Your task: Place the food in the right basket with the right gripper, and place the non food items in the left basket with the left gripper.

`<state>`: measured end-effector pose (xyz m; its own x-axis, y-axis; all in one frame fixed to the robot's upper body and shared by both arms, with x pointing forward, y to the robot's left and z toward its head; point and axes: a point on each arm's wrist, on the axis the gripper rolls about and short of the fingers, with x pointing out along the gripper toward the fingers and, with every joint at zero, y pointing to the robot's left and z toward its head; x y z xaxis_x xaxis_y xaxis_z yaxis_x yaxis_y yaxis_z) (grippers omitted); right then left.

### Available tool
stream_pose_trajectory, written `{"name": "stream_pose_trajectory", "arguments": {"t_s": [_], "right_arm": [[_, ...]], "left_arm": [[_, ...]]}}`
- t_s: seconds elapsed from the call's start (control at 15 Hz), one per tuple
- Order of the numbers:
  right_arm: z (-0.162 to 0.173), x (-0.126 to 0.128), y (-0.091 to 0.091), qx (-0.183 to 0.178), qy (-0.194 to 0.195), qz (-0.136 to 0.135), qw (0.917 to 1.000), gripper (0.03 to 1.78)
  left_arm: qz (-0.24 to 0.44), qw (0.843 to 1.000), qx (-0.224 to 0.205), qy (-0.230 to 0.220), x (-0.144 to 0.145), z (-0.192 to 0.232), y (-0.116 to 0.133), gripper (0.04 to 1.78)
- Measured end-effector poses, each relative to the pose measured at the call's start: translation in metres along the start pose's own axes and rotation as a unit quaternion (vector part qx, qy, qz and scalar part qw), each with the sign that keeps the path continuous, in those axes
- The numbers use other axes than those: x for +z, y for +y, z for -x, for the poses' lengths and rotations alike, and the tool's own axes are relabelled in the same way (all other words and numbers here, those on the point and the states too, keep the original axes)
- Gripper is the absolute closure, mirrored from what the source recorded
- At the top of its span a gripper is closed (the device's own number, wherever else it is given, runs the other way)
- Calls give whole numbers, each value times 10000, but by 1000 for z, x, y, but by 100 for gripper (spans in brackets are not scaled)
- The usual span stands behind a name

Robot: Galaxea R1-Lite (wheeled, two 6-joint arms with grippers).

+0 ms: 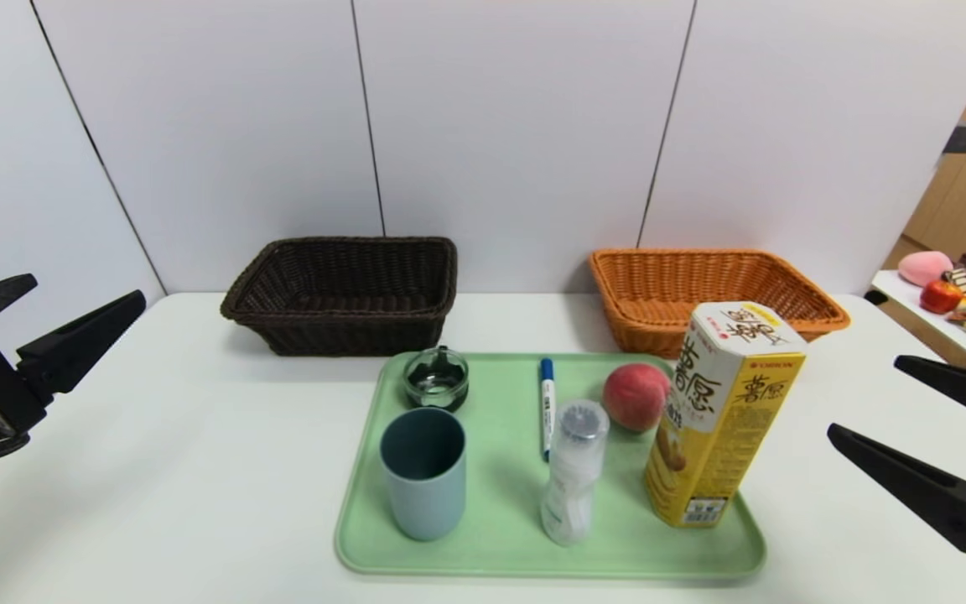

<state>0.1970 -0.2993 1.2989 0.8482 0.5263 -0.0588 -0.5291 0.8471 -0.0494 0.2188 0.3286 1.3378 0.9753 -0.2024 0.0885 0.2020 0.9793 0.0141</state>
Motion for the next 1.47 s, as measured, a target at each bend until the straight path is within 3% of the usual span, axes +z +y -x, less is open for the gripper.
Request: {"name": "stream_pose_trajectory", "arguments": {"t_s": [0.27, 0.47, 0.73, 1.27, 1.47], "right_arm": [[-11, -6, 10, 507, 60, -1, 9987, 10], [-29, -9, 10, 629, 131, 12, 9979, 10], [-60, -16, 7, 622, 146, 31, 9980, 10], [-88, -43, 3, 582, 873, -106, 9944, 10], [-96, -44, 0, 444, 687, -95, 9966, 10]], "left_arm": [[12, 10000, 0, 83, -3, -3, 1, 13], [1, 10000, 6, 99, -5, 0, 0, 13], [-61, 10000, 5, -29, -1, 6, -1, 13], [-90, 9999, -2, -124, 2, 10, -2, 13], [-87, 9999, 3, -107, 1, 13, -3, 13]]}}
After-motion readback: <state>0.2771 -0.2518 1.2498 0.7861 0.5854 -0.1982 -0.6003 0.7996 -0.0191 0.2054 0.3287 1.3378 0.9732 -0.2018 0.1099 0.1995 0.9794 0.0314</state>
